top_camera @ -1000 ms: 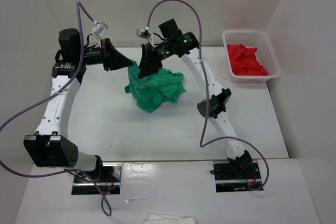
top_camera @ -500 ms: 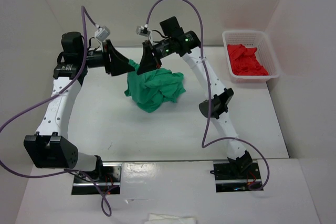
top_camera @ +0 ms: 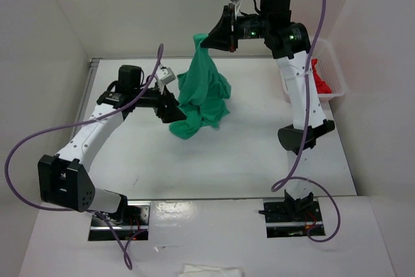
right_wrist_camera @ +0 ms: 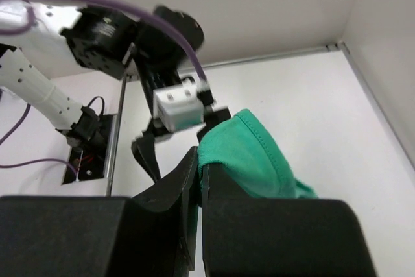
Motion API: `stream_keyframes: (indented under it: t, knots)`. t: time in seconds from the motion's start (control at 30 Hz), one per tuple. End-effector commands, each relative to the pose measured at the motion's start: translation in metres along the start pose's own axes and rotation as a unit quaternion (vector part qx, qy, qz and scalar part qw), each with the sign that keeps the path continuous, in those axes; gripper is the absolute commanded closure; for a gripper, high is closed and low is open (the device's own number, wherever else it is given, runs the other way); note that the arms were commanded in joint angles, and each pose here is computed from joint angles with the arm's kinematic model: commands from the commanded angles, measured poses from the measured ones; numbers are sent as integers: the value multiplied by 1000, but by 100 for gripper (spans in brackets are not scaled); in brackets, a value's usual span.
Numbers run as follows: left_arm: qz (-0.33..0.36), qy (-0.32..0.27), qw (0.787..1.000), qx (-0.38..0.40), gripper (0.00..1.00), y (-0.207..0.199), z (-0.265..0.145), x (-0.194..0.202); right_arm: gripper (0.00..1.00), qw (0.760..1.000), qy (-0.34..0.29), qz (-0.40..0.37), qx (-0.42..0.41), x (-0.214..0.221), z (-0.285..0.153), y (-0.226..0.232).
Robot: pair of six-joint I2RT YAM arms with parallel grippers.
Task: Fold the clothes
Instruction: Flatten the tank top out
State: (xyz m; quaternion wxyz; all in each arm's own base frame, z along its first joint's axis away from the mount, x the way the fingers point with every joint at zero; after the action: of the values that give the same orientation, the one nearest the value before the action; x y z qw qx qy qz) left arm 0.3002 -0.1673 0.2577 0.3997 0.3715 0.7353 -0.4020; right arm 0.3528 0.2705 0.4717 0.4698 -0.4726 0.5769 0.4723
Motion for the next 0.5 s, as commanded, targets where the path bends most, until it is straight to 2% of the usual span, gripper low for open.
stream_keyframes:
  t: [0.0,0.07,0.3,0.47]
  knots:
    - [48,11,998,-38,11,14,7,7,100,999,-26,-39,-2,-23,3,17]
    - [47,22,997,-54,11,21,13,16,100,998,-31,-48,-2,-29,-1,23]
    - [47,2,987,-151,11,55,20,22,100,997,-42,-62,-6,-43,-11,41]
    - [26,21,990,-140,11,63,32,41,100,996,-48,-77,-5,-52,-19,54]
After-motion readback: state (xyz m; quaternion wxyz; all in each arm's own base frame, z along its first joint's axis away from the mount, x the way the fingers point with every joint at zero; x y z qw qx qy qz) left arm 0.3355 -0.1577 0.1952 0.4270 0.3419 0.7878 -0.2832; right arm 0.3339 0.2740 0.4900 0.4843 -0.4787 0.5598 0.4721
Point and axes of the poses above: each gripper's point midway between its finger pads, its own z axis out along the fingers, its own y axis along the line the jaws close on, x = y × z, the point moved 4 cm from there along -z, back along the fingers
